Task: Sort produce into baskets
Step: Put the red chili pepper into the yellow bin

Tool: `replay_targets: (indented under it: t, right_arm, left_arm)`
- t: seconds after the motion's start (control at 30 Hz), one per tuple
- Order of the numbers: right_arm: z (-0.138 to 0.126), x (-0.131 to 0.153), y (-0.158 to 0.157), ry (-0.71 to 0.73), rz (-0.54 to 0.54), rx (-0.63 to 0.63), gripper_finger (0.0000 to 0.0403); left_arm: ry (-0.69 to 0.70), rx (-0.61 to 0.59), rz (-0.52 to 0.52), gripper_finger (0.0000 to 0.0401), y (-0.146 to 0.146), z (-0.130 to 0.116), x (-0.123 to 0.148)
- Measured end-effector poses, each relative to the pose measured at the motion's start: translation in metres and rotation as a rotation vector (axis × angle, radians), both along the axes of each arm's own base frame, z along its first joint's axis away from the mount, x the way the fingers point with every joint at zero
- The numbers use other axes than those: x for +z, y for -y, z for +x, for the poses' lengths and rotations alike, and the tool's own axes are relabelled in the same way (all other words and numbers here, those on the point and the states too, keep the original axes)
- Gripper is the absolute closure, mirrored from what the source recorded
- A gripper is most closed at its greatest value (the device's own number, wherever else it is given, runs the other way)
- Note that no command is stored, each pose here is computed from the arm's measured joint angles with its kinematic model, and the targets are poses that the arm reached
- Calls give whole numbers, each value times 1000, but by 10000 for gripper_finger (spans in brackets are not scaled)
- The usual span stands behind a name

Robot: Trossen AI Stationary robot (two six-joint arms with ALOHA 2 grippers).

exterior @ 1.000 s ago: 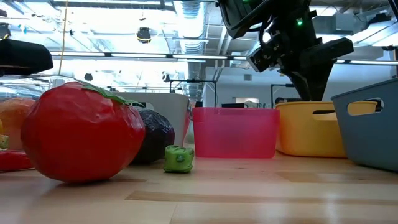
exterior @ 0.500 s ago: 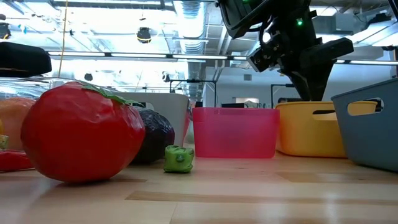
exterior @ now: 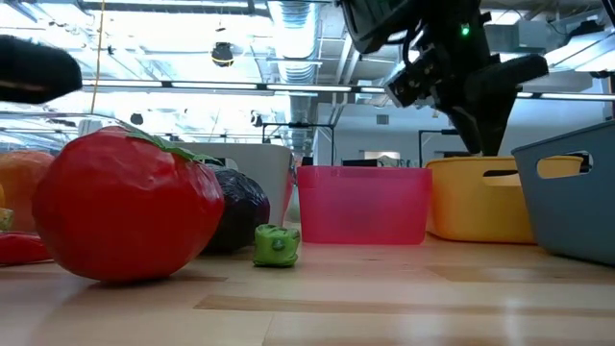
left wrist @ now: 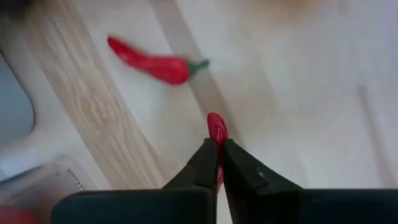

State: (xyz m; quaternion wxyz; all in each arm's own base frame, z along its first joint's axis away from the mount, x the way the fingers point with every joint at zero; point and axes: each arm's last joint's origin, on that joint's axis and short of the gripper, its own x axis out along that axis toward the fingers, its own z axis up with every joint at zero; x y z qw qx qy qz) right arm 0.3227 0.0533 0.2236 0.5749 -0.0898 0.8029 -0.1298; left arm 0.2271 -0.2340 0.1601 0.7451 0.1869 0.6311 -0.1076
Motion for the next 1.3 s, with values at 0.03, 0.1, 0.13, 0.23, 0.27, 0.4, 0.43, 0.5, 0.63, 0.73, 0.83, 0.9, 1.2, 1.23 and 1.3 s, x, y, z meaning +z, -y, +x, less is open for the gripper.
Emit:
replay_targets:
  t: [0.03, 0.1, 0.13, 0.23, 0.27, 0.4, 0.43, 0.5, 0.63, 0.73, 0.83, 0.9, 1.2, 1.23, 1.3]
  right_arm:
    - [0, 4, 0, 13, 2, 0, 211]
    - [-4, 13, -1, 49, 9, 4, 211]
    - [-5, 17, -1, 69, 11, 6, 211]
    - [-13, 33, 0, 132, 14, -18, 211]
    - [-16, 39, 0, 158, 14, -34, 211]
    - [-29, 62, 0, 269, 19, -87, 211]
    - [-32, 68, 0, 300, 22, -100, 211]
    - [-38, 78, -2, 361, 32, -120, 211]
    - [-52, 96, -8, 457, 55, -140, 211]
    - [-61, 105, -14, 500, 69, -147, 211]
    - [-67, 110, -20, 530, 82, -142, 211]
    - [-70, 112, -24, 551, 85, -132, 211]
    - [-68, 111, -40, 595, 101, -84, 211]
    - [-68, 112, -40, 605, 106, -83, 211]
    - [-68, 114, -40, 626, 116, -84, 211]
  left_arm:
    - [7, -1, -7, 401, 2, 1, 2]
    - [23, 0, -20, 401, 5, 4, 8]
    - [30, 1, -26, 401, 6, 6, 11]
    - [58, 12, -44, 401, 8, 13, 22]
    - [76, 21, -49, 401, 9, 17, 27]
    - [202, 80, 1, 401, 0, 40, 47]
    - [227, 53, 19, 401, -4, 46, 52]
    - [252, -42, 43, 401, -11, 59, 61]
    - [296, -241, 88, 401, -27, 82, 66]
    - [338, -353, 121, 401, -40, 98, 68]
    - [399, -398, 159, 401, -56, 114, 72]
    - [468, -369, 184, 401, -69, 127, 76]
    - [864, -258, 24, 401, -140, 183, 106]
    - [907, -249, -17, 401, -148, 188, 107]
    - [985, -220, -88, 401, -162, 199, 107]
